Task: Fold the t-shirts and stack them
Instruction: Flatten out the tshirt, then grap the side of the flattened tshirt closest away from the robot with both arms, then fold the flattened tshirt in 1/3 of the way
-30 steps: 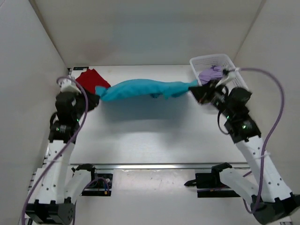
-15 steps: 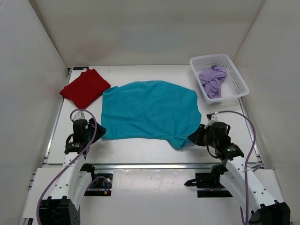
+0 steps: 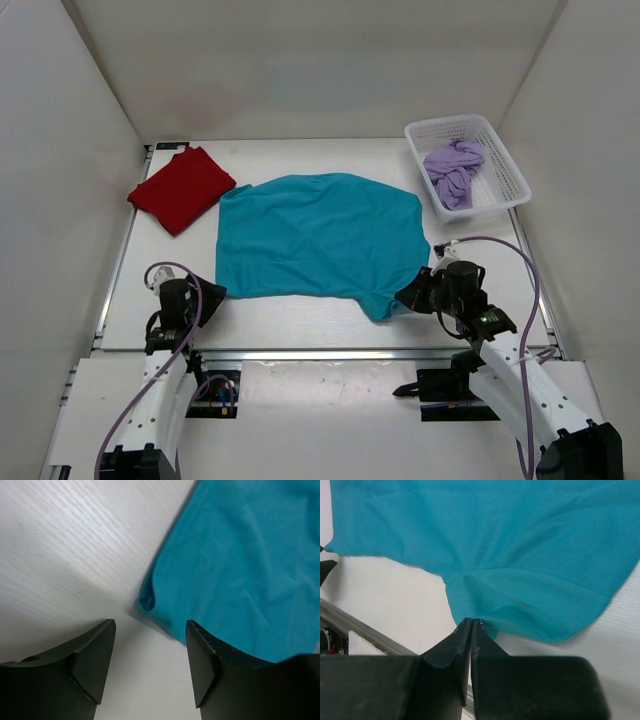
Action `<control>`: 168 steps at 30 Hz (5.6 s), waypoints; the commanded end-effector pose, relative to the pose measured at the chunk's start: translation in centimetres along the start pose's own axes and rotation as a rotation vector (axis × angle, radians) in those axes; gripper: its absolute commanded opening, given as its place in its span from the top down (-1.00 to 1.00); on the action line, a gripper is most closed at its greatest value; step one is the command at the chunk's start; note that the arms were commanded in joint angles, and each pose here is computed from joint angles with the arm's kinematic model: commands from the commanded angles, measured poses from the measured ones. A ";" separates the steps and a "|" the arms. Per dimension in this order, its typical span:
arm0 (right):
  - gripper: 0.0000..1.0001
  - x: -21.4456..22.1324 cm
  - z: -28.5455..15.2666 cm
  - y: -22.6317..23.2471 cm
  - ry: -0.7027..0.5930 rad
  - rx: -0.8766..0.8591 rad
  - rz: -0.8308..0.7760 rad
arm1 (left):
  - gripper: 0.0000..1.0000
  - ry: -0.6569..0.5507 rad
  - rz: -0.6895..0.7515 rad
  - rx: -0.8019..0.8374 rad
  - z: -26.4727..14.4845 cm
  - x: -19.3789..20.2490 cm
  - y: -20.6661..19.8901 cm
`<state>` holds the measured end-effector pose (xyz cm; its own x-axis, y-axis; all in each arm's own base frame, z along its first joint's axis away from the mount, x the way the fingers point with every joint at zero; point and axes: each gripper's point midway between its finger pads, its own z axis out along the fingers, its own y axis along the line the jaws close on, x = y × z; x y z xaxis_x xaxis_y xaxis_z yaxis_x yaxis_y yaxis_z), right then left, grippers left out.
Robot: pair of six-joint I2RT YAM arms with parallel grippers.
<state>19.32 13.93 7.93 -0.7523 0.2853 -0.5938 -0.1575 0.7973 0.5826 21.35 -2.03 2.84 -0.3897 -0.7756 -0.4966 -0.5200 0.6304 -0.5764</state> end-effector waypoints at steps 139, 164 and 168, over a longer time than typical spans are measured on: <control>1.00 -20.1 6.5 -5.3 -0.181 0.257 0.052 | 1.00 0.095 0.269 -0.049 8.4 -10.0 -10.7; 0.90 -18.4 6.0 -2.1 -0.297 0.176 0.034 | 0.08 0.022 0.226 0.026 4.0 -8.5 -8.4; 1.00 -12.1 4.3 -4.5 -0.274 0.204 0.092 | 0.05 0.057 0.157 0.020 3.9 -4.8 -4.9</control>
<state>34.29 10.50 13.77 -0.5433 0.4223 -0.7256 -0.0360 0.8518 0.5227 30.43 -0.67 7.74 -0.5016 -0.6301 -0.5928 -0.4092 0.7765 -0.4792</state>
